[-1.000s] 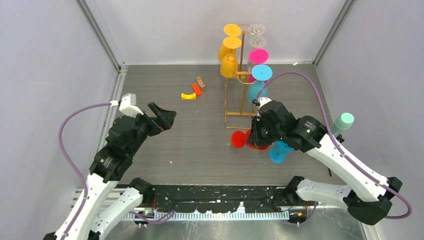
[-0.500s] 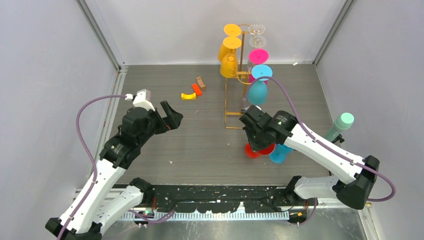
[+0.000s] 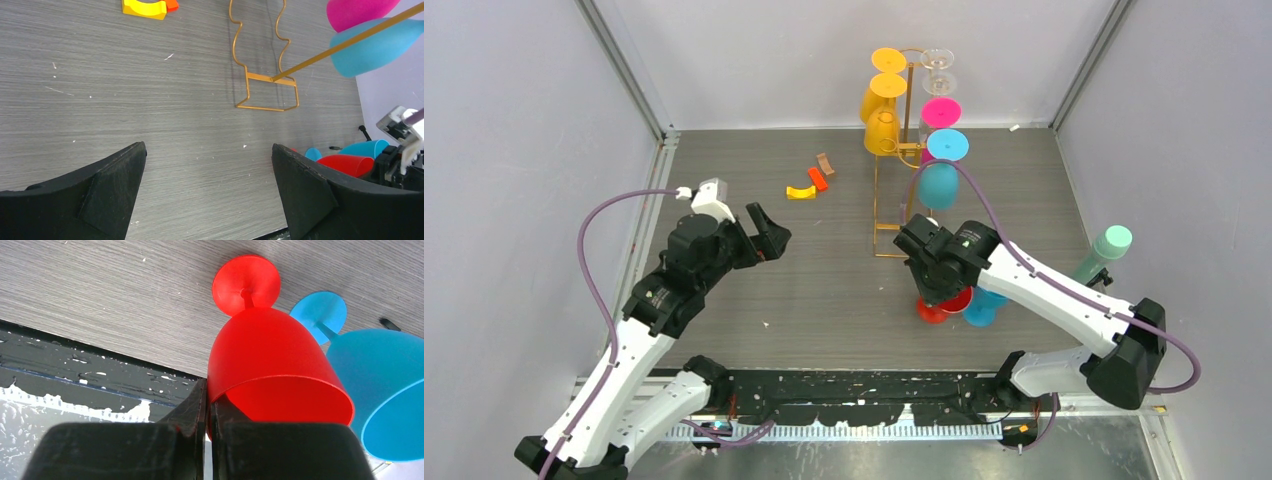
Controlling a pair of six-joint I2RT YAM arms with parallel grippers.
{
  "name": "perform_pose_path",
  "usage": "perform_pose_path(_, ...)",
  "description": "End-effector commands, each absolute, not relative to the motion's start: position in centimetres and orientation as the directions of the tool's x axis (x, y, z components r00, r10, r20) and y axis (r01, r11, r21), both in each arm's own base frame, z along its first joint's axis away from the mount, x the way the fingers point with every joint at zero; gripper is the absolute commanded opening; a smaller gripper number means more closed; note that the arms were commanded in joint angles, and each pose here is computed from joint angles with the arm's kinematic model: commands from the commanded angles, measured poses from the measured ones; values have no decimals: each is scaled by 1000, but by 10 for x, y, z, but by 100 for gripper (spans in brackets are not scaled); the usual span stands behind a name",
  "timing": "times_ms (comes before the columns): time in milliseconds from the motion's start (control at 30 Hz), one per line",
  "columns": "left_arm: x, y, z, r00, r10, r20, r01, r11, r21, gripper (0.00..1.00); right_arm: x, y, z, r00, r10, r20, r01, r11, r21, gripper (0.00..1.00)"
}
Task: Take the wine glass off the wine glass rack
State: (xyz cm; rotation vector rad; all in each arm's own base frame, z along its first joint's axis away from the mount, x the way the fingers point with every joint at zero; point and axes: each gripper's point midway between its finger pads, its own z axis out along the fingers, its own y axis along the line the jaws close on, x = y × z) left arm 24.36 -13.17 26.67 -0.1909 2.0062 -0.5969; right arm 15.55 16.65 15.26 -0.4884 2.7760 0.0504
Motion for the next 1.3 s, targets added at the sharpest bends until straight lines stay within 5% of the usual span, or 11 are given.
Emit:
perform_pose_path(0, 238, -139, 292, -471, -358, -806, 200, 847, -493, 100, 157, 169, 149, -886, -338, -319, -346, 938, -32, 6)
perform_pose_path(267, 237, -139, 300, -457, -356, -815, 216, 845, -490, 100, 160, 170, 149, -885, -347, -310, -351, 935, -43, 28)
perform_pose_path(533, 241, -144, 306, -449, -341, -826, 245, 842, -481, 100, 174, 174, 188, -843, -297, -448, -328, 945, -10, 52)
perform_pose_path(900, 286, -193, 366, -413, -445, -795, 364, 719, -592, 100, 217, 191, 313, -601, 76, -795, -222, 940, 258, 56)
perform_pose_path(1267, 407, -261, 427, -417, -547, -726, 424, 589, -687, 100, 219, 214, 353, -555, 314, -770, -225, 835, 503, 56)
